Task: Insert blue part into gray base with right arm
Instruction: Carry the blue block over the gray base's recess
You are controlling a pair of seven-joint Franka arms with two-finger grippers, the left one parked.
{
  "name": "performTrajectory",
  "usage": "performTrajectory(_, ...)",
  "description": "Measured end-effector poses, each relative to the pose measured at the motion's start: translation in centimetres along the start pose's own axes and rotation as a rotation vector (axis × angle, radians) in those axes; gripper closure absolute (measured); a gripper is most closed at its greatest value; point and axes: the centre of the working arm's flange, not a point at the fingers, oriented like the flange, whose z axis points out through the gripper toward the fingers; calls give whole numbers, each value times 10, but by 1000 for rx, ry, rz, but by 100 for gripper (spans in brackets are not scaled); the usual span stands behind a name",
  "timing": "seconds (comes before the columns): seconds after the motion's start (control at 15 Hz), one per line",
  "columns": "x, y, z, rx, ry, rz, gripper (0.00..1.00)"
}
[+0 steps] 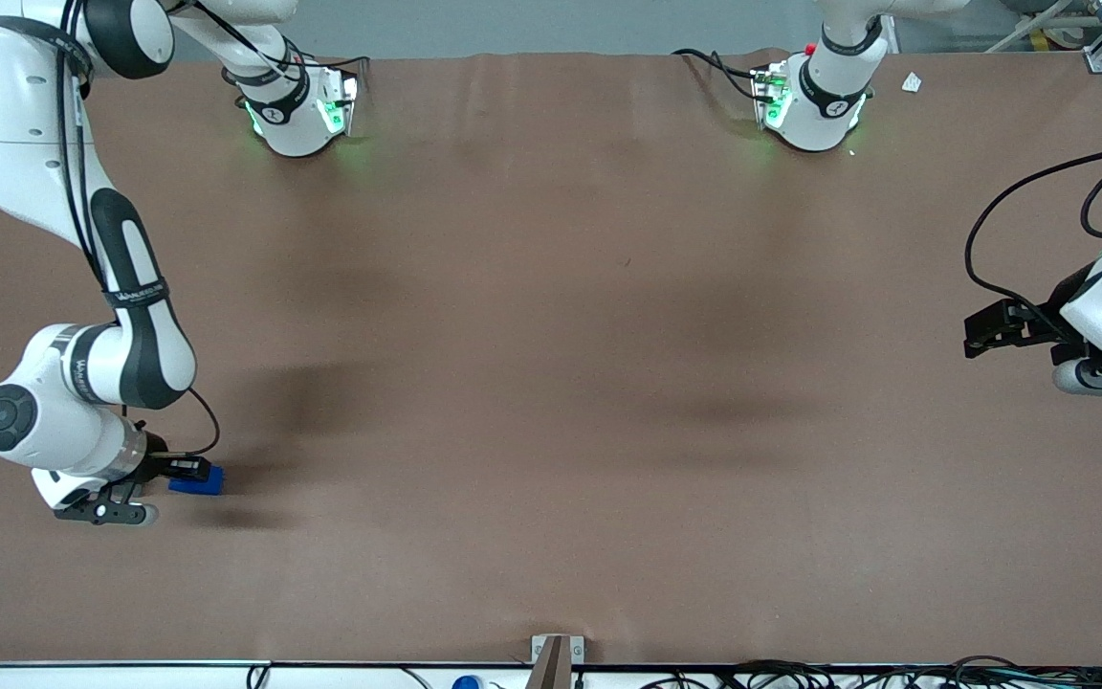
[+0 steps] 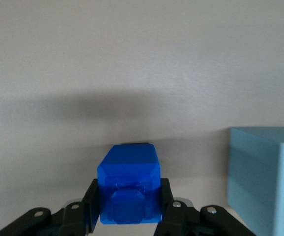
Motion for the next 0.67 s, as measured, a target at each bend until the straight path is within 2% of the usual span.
performTrajectory(0.33, -6, 70, -87, 0, 3, 0, 49)
performTrajectory(0.53, -11, 108, -105, 9, -12, -29, 49)
performTrajectory(0.67, -15, 131, -103, 35, -10, -27, 49)
